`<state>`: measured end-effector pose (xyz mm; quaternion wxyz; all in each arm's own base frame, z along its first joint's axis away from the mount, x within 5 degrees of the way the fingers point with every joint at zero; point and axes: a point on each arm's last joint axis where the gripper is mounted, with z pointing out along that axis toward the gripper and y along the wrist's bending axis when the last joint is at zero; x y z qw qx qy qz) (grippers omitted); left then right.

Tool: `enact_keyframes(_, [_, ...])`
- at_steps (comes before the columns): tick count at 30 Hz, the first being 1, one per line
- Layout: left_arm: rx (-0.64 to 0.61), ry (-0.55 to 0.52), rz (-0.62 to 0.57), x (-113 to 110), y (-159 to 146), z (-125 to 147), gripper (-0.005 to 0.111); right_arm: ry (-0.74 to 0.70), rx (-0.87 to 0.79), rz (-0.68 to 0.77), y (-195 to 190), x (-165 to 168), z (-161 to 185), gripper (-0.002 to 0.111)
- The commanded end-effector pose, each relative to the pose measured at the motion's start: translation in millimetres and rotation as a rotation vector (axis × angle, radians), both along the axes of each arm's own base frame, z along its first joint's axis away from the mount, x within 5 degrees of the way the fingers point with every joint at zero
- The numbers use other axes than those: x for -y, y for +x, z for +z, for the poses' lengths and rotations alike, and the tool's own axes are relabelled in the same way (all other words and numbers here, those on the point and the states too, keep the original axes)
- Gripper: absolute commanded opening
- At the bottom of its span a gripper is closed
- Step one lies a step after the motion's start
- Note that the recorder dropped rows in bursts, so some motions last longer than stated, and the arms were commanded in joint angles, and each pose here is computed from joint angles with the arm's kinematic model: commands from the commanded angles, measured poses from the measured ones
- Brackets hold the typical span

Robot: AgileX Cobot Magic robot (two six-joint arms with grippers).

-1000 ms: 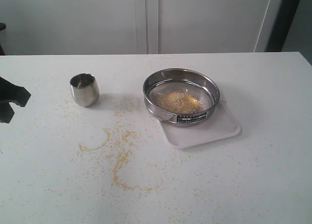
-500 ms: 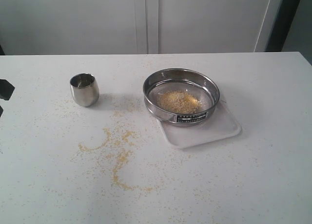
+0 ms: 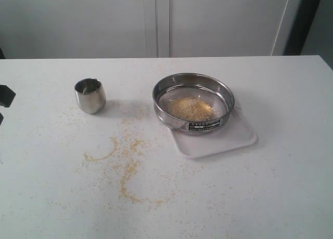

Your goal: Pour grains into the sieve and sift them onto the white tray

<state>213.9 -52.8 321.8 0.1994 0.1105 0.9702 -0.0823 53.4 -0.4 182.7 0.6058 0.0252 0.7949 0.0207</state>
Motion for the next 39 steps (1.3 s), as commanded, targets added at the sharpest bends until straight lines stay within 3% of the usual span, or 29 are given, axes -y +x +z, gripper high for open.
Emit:
enact_keyframes(1, [-0.003, -0.001, 0.000, -1, -3, 0, 0.000, -0.006, 0.014, -0.005, 0, 0, 0, 0.000])
enact_keyframes(6, [-0.003, -0.001, 0.000, -1, -3, 0, 0.000, -0.006, 0.080, -0.002, 2, 0, 6, 0.000])
enact_keyframes(18, [-0.003, -0.001, 0.000, -1, -3, 0, 0.000, -0.001, 0.452, 0.015, 2, -2, 39, 0.000])
enact_keyframes(39, [-0.003, -0.001, 0.000, -1, -3, 0, 0.000, -0.001, 0.511, 0.017, 0, -2, 47, 0.000])
